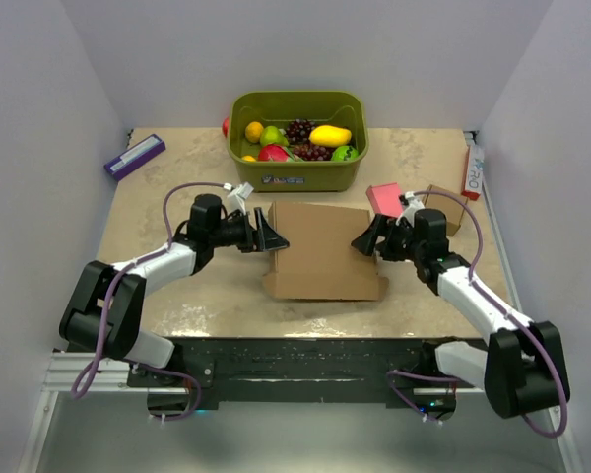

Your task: Fold the paper box

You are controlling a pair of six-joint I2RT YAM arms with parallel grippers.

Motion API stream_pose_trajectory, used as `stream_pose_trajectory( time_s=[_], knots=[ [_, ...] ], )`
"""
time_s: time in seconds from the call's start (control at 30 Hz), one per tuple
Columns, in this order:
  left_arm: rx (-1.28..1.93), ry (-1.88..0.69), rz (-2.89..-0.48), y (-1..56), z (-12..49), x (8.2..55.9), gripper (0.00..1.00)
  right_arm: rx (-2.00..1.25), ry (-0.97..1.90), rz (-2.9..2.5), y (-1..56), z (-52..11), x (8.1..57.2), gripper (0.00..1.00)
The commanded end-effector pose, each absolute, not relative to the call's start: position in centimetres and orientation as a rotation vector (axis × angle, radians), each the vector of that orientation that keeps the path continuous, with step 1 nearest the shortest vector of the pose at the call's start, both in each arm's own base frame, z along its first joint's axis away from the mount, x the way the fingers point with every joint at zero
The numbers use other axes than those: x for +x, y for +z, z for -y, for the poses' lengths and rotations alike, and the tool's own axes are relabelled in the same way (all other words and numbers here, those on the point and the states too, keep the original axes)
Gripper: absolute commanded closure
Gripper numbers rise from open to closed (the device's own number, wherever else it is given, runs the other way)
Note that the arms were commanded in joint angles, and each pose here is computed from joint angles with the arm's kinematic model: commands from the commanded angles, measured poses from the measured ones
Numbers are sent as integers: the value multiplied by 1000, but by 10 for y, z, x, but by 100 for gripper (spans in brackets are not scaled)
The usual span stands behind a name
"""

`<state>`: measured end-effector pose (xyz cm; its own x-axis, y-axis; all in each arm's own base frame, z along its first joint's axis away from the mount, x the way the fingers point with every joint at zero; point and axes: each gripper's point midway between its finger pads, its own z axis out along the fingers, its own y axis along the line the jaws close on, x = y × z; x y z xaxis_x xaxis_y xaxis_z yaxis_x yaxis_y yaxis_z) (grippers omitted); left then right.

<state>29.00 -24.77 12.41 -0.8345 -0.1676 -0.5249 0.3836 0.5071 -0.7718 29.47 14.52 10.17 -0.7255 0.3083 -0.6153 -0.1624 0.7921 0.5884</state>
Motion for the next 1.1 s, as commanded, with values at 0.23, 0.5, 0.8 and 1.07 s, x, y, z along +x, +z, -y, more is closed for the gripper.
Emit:
stream_pose_trajectory(
  time_s=[0.23, 0.5, 0.8, 1.07],
  knots=[
    [164, -1416, -2205, 122, 248, 288, 72, -339, 678, -1983, 191, -177, 263, 1],
    [114, -1494, -2199, 121, 243, 289, 81, -468, 543, -1979, 192, -215, 233, 1],
    [88, -1543, -2226, 113, 239, 290, 82, -664, 227, -1869, 186, -273, 203, 1],
    [74, -1588, -2212, 116, 236, 289, 82, -822, -43, -1769, 161, -326, 182, 1]
  ],
)
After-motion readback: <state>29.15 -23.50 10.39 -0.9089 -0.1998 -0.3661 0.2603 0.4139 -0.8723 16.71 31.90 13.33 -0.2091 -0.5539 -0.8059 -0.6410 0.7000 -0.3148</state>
